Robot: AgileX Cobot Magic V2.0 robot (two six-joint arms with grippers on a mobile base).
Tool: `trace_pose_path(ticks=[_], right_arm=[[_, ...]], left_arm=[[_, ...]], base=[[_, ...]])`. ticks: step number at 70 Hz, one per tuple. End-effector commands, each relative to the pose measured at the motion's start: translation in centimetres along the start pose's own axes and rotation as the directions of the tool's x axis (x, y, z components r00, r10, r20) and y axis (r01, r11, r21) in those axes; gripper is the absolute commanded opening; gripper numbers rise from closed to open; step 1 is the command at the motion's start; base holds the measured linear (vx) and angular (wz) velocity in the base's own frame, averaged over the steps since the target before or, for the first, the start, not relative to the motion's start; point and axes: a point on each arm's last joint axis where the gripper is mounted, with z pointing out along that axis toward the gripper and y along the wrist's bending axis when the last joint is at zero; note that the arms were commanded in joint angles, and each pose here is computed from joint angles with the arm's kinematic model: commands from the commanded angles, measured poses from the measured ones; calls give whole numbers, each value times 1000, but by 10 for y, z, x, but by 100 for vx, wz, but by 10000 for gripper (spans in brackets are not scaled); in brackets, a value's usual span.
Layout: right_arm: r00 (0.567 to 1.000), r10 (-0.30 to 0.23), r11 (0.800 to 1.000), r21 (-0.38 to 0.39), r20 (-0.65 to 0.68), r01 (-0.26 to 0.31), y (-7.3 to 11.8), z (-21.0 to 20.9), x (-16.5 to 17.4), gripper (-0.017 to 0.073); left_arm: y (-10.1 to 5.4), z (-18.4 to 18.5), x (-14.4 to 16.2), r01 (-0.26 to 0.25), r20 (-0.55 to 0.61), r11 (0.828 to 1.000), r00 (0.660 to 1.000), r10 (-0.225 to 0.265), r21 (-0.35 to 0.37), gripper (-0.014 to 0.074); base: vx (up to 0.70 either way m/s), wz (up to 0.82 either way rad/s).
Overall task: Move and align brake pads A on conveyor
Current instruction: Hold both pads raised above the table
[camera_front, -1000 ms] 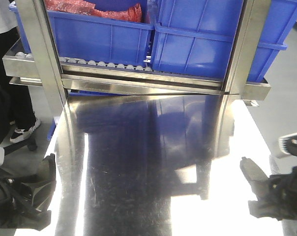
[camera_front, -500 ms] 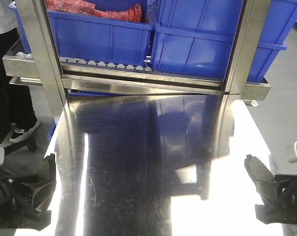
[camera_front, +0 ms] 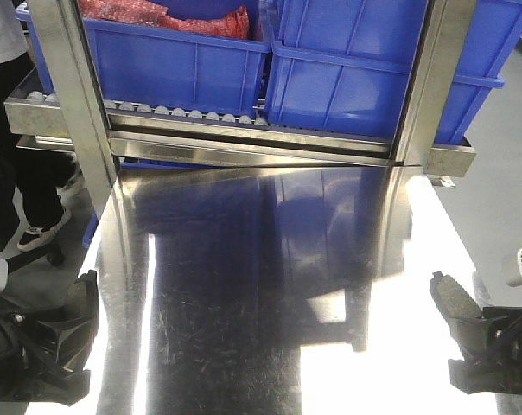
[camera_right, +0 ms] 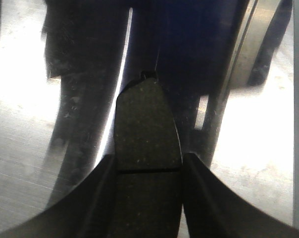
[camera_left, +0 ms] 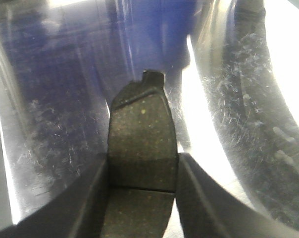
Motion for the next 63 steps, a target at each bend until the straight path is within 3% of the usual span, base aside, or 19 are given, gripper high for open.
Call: trace_pose_path(ticks=[1,63], right_arm=[[992,-10,1000,-6,125,11,1,-7,-17,38],[994,-10,1000,-4,109,11,1,-7,-15,38]], left_arm=[[-5,-6,-18,-1,124,999,992,-4,35,101],[-5,-6,-18,-1,124,999,992,-4,35,101]], base=[[0,0],[0,0]])
